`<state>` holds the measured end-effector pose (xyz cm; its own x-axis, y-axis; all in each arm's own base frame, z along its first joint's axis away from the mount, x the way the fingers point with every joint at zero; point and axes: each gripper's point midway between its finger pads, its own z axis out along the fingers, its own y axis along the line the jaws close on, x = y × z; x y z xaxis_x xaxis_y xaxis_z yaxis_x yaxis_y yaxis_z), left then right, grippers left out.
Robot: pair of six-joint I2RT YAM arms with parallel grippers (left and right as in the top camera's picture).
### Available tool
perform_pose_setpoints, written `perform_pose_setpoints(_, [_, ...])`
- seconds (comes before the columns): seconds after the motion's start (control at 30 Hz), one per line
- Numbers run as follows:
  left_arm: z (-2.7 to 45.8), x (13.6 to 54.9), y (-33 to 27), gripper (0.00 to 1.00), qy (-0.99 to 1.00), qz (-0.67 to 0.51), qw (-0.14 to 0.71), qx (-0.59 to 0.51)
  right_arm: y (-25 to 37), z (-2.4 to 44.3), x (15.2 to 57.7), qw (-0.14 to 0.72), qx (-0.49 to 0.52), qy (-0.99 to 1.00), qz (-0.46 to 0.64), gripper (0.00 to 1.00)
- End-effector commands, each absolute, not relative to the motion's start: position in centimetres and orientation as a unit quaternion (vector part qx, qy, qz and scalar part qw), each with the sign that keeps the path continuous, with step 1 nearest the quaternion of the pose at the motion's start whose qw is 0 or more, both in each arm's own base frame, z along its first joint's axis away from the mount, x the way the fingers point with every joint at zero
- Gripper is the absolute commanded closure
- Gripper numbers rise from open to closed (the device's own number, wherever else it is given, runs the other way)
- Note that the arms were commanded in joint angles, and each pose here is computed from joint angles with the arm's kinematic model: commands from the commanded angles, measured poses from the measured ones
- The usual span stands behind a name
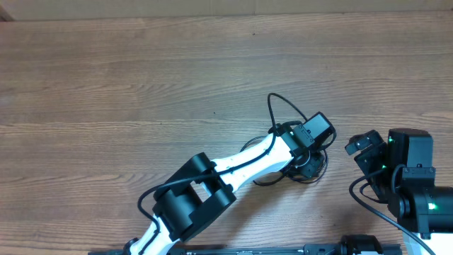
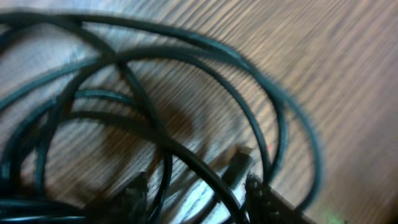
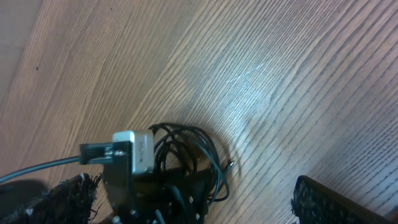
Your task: Untangle cables
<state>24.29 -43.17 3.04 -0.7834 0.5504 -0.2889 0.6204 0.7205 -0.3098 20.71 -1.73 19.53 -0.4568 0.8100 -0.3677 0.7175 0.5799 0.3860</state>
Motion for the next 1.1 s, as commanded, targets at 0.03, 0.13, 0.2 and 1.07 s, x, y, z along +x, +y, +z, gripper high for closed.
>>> perform_pose_setpoints(0.03, [2.7, 24.1, -43.1, 0.96, 0.926, -0.199, 0.081, 0.311, -2.0, 20.4, 20.9, 0.278, 0.451, 0.844, 0.088, 0.00])
perform_pose_setpoints(0.13, [3.3, 24.9, -42.8, 0.96, 0.928, -0.199, 0.083, 0.303, -1.3, 20.4, 20.9, 0.270, 0.445, 0.847, 0.106, 0.00])
perform_pose_setpoints(0.2, [4.5, 26.1, -42.2, 0.96, 0.932, -0.198, 0.086, 0.290, -0.8, 20.4, 21.0, 0.264, 0.442, 0.849, 0.118, 0.00])
perform_pose_setpoints(1.07, [29.3, 36.6, -27.0, 0.96, 0.912, -0.359, 0.059, -0.189, 13.1, 17.8, 26.7, 0.089, 0.283, 0.885, 0.359, 0.01])
